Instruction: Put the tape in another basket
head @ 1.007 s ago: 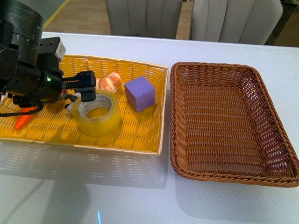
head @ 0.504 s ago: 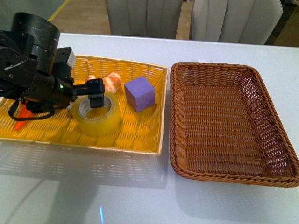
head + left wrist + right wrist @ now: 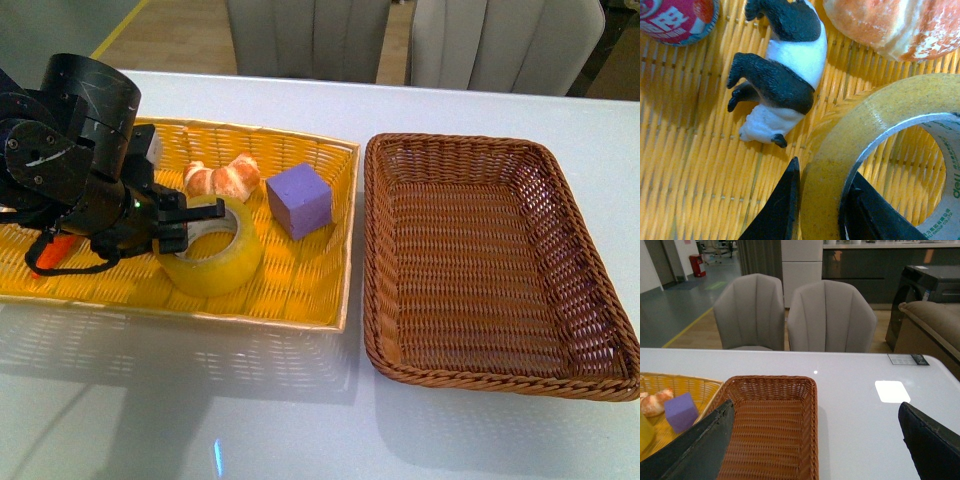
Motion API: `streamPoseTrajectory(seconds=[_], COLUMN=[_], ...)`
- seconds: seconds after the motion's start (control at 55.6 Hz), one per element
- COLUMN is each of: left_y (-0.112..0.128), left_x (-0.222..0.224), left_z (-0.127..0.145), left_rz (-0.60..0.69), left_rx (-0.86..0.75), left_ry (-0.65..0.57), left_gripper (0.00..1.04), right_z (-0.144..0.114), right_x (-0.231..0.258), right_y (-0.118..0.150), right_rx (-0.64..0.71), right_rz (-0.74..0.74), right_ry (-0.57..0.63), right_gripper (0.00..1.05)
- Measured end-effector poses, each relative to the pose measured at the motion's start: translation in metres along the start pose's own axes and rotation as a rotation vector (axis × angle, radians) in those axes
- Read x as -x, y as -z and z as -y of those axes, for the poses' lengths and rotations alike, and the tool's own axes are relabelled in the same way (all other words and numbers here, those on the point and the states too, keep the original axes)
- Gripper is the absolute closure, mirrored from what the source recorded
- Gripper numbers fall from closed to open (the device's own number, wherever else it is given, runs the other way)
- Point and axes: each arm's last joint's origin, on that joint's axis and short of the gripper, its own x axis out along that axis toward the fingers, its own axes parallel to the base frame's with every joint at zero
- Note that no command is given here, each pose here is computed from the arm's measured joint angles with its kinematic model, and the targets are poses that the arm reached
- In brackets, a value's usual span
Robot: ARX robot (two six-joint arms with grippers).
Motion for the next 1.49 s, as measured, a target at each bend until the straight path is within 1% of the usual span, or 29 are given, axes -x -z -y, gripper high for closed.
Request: streamPoseTrajectory(seconds=[0.144, 0.252, 0.306, 0.396, 0.558, 0.666, 0.738, 0.81, 1.115, 1.277, 1.493], left_y=[-0.008, -0.026, -0.035, -0.042, -0.057, -0.063, -0.062, -0.058, -0.031, -0.024, -0.018], left_x=[0.020, 0.043, 0.054, 0.061, 0.073, 0.073, 0.067, 0.058, 0.030, 0.021, 0.011], left_z=[0.002, 0.015, 0.028, 0.049, 0.110, 0.139, 0.158, 0.171, 0.215, 0.229, 0.234], left_rz=[0.039, 0.107, 0.133, 0.148, 0.177, 0.185, 0.168, 0.146, 0.058, 0.034, 0.002], left_rx=[-0.002, -0.017, -0.038, -0.071, -0.165, -0.197, -0.212, -0.226, -0.280, -0.297, -0.301], left_ry=[0.021, 0.048, 0.066, 0.098, 0.189, 0.235, 0.257, 0.267, 0.309, 0.323, 0.326], left_gripper=[0.88, 0.89, 0.89, 0.89, 0.89, 0.89, 0.89, 0.89, 0.89, 0.89, 0.89], right_z=[0.000, 0.000, 0.000, 0.000, 0.000, 0.000, 0.000, 0.000, 0.000, 0.000, 0.000], right_x=[0.000, 0.000, 0.000, 0.000, 0.000, 0.000, 0.000, 0.000, 0.000, 0.000, 0.000], right_y=[0.000, 0.000, 0.000, 0.000, 0.000, 0.000, 0.000, 0.000, 0.000, 0.000, 0.000], right_rx=[0.000, 0.000, 0.000, 0.000, 0.000, 0.000, 0.000, 0.000, 0.000, 0.000, 0.000], right_rz=[0.000, 0.000, 0.000, 0.000, 0.000, 0.000, 0.000, 0.000, 0.000, 0.000, 0.000], right_ry=[0.000, 0.000, 0.000, 0.000, 0.000, 0.000, 0.000, 0.000, 0.000, 0.000, 0.000], right_gripper=[0.09, 0.09, 0.09, 0.09, 0.09, 0.09, 0.09, 0.09, 0.09, 0.09, 0.09])
